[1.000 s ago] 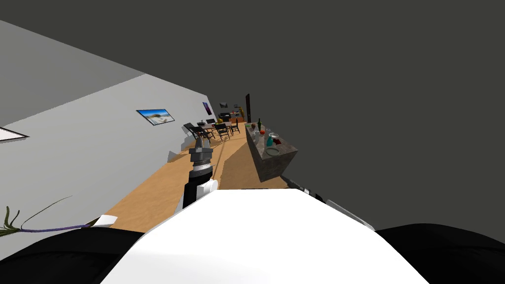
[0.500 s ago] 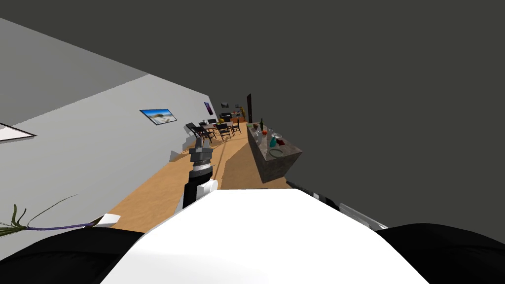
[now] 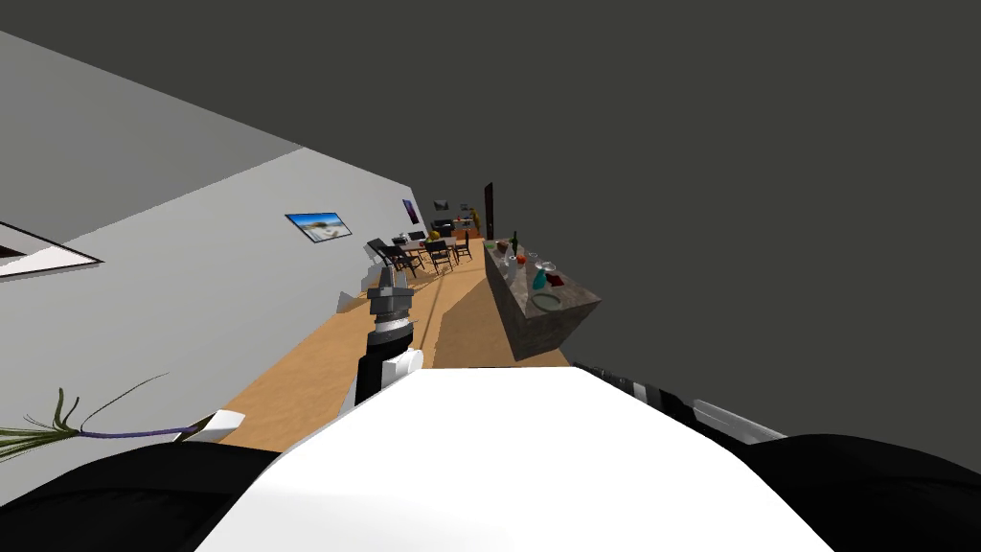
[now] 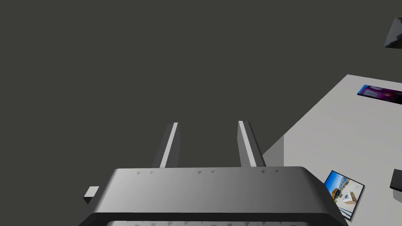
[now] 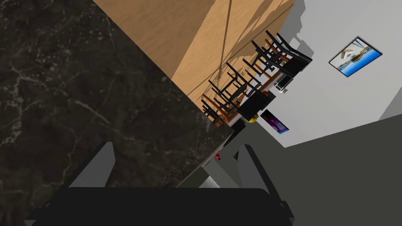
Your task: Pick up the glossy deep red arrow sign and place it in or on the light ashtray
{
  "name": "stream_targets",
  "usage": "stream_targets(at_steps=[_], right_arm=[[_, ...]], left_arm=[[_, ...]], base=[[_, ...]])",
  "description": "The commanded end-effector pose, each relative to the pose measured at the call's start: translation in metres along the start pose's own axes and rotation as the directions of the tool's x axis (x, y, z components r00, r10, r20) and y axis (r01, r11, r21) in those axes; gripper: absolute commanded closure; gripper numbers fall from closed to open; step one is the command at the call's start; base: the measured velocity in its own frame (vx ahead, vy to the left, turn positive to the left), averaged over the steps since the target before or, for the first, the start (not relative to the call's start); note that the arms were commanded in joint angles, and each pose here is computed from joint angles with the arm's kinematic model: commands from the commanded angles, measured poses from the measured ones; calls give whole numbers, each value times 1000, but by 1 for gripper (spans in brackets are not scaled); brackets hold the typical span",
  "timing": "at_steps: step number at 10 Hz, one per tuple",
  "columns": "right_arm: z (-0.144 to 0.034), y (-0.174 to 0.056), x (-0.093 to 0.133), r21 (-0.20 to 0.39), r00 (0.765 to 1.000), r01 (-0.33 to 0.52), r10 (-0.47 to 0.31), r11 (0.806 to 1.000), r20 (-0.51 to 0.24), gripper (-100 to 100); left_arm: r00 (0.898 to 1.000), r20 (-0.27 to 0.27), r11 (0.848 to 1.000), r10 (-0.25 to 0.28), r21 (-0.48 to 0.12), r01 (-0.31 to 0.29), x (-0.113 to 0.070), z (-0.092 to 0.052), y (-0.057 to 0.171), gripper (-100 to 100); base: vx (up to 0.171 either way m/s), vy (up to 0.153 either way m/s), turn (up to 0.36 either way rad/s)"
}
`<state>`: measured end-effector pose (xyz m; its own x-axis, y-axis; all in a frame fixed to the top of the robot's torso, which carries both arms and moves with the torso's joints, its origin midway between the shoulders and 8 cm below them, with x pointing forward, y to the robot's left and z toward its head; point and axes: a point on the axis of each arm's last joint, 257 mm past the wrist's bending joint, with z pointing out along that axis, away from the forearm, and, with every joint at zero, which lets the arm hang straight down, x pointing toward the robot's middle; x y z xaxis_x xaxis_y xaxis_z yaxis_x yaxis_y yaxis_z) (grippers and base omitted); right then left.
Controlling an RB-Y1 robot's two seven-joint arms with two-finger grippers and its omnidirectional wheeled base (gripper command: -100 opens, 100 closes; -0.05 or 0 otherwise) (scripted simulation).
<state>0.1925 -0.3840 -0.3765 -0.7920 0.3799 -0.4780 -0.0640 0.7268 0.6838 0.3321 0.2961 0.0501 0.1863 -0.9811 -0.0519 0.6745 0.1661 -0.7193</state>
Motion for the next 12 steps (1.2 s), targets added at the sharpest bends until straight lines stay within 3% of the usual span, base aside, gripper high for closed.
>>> stream_targets(at_steps=[1,3,4,7,8,9,11,12], right_arm=[[-18,-22,-5,57,999,32,-30,998,-38,-100],[-40,-44,-9,118,996,60,-50,991,-79,-100],[-60,-63,-11,171,992,79,-61,982,-110,-100],[-91,-84,-28,241,981,139,-100,961,-166,-100],[-112,-99,-37,289,974,168,-114,942,-196,-100],[-115,-99,-39,292,972,175,-119,940,-201,-100],[-155,-123,-61,377,956,235,-144,896,-254,-100],[-157,-123,-64,380,954,243,-149,892,-260,-100]], left_arm=[[1000,0,1000,0,0,0,0,0,0,0],[1000,0,1000,0,0,0,0,0,0,0],[1000,0,1000,0,0,0,0,0,0,0],[1000,0,1000,0,0,0,0,0,0,0],[1000,0,1000,0,0,0,0,0,0,0],[1000,0,1000,0,0,0,0,0,0,0],[1000,0,1000,0,0,0,0,0,0,0],[1000,0,1000,0,0,0,0,0,0,0]], base=[[84,75,44],[82,82,70],[83,72,113],[95,58,75],[144,58,96],[125,35,80],[187,23,187],[188,11,81]])
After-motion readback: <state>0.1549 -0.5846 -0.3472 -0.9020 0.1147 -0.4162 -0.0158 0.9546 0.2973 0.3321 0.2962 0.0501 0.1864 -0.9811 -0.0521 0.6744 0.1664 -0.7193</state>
